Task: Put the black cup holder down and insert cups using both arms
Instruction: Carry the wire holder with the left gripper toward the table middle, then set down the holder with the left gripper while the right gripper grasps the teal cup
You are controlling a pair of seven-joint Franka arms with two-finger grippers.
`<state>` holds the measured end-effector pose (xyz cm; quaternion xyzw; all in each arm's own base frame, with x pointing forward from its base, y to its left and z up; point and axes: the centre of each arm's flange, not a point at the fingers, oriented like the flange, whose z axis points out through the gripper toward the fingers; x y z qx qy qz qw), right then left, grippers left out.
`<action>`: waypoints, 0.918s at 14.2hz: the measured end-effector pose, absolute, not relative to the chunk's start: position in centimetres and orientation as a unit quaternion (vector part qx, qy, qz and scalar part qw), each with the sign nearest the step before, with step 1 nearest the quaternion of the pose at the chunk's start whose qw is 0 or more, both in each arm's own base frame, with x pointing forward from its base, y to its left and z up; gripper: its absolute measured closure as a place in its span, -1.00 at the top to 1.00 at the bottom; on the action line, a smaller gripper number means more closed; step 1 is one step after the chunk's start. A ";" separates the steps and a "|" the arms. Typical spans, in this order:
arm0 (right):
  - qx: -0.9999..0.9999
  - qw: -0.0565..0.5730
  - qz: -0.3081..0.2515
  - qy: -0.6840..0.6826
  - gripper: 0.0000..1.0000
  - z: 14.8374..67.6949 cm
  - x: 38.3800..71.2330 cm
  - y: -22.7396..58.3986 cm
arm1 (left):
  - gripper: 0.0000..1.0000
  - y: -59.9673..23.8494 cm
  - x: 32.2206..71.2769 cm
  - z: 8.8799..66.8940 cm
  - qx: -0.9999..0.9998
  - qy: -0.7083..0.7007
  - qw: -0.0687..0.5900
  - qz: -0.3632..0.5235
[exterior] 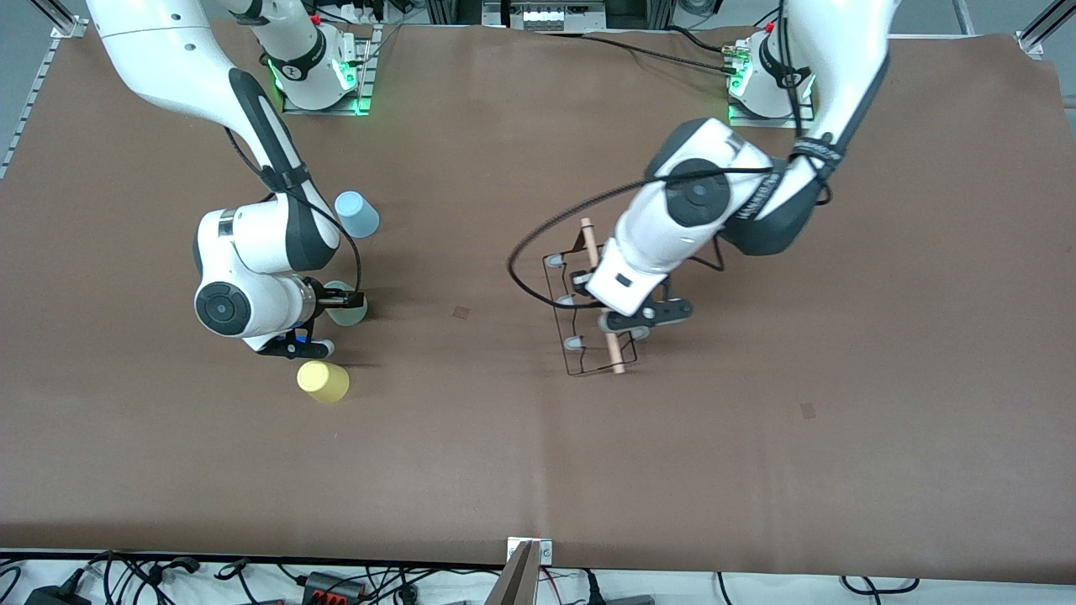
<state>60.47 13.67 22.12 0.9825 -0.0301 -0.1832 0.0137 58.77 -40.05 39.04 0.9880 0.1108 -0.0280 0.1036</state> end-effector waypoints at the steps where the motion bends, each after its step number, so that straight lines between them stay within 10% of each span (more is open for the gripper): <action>1: 0.982 0.014 -0.184 -0.030 1.00 21.8 60.4 13.7 | -0.68 -40.9 58.7 38.8 0.988 0.107 0.110 -0.018; 6: 0.982 0.015 -0.186 -0.032 0.96 21.4 60.4 13.6 | -0.68 -44.3 58.4 37.0 0.988 0.076 0.131 0.030; 9: 0.982 0.015 -0.187 -0.033 0.35 21.7 60.5 13.6 | -0.68 -46.4 56.9 36.4 0.989 0.064 0.129 0.027; 13: 0.983 0.012 -0.182 -0.031 0.31 24.3 61.3 13.8 | -0.68 -46.5 56.9 34.5 0.992 0.053 0.106 0.035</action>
